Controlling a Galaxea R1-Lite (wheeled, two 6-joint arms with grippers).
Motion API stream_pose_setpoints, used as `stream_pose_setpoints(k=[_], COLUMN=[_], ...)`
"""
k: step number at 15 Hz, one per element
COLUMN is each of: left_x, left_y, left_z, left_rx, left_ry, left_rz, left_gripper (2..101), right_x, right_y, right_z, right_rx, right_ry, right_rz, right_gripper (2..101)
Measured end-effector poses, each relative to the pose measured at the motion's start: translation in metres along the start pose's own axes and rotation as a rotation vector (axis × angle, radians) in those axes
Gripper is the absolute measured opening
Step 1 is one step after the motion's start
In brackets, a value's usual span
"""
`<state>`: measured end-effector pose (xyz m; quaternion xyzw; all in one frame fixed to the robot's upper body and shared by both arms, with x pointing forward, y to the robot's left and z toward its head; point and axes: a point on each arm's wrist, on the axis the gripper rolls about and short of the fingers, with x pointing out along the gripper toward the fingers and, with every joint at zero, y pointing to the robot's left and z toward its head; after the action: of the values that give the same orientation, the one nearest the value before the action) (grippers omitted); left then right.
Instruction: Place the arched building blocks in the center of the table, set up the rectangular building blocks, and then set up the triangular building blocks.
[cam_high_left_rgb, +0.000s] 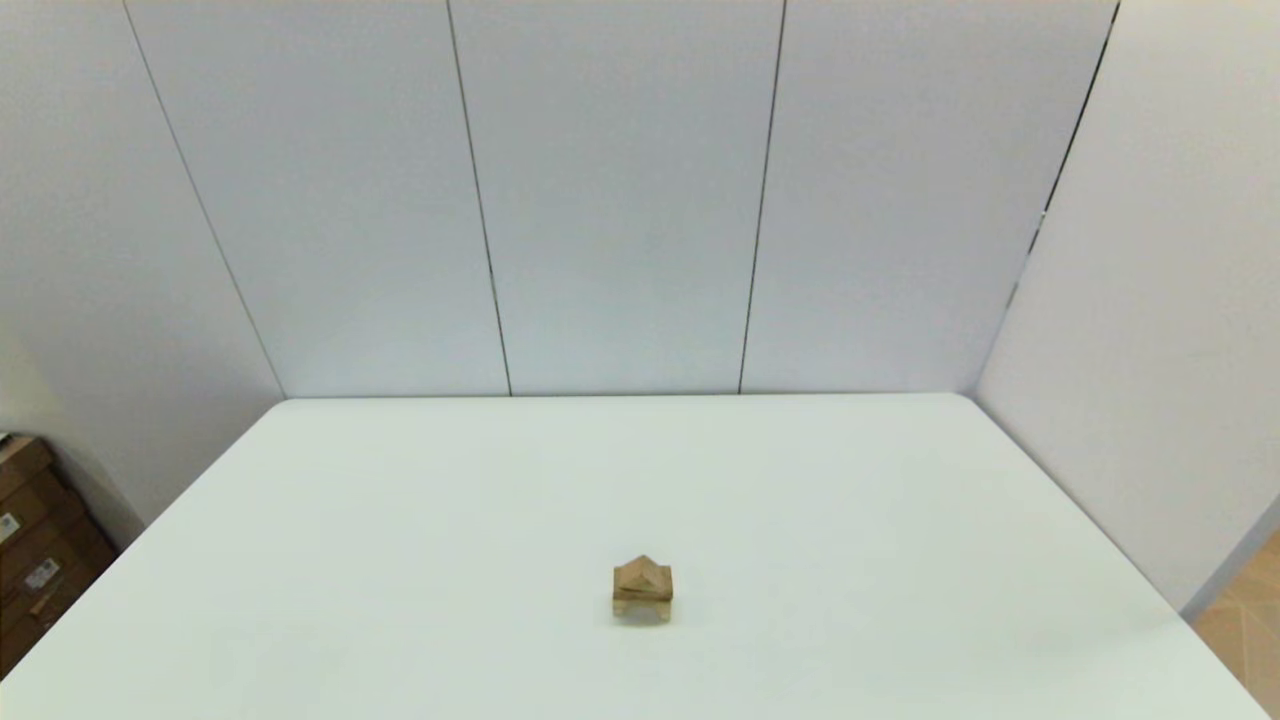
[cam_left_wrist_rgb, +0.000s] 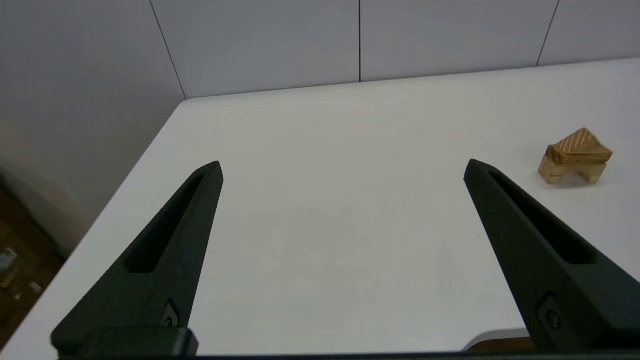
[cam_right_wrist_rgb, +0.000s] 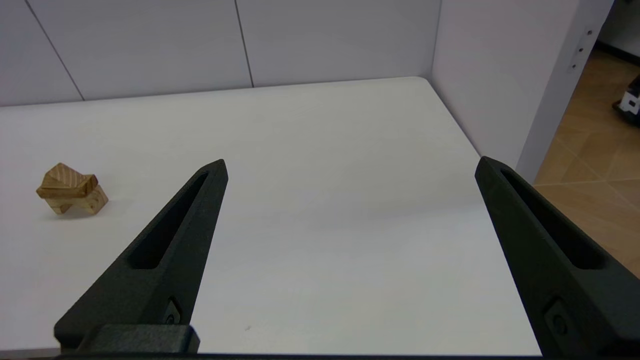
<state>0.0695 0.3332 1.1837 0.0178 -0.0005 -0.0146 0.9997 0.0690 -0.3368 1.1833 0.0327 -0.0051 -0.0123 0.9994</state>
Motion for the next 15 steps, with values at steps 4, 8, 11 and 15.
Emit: stream_pose_setpoints(k=[4, 8, 11, 15], left_x=[-0.0005, -0.0005, -0.0005, -0.0005], left_y=[0.0, 0.0, 0.0, 0.0], left_z=[-0.0004, -0.0004, -0.0003, -0.0004], left_rx=[-0.041, -0.043, -0.043, -0.043], left_ry=[-0.004, -0.004, -0.005, -0.004], left_rz=[0.002, 0.003, 0.003, 0.003], left_gripper=[97.7, 97.8, 97.8, 97.8], right_x=[0.0, 0.0, 0.0, 0.0], right_y=[0.0, 0.0, 0.0, 0.0], right_z=[0.0, -0.0001, -0.0001, -0.0001], right_rx=[0.0, 0.0, 0.0, 0.0], right_ry=[0.0, 0.001, 0.001, 0.001], right_rz=[0.0, -0.001, -0.001, 0.0], right_gripper=[98.0, 98.0, 98.0, 98.0])
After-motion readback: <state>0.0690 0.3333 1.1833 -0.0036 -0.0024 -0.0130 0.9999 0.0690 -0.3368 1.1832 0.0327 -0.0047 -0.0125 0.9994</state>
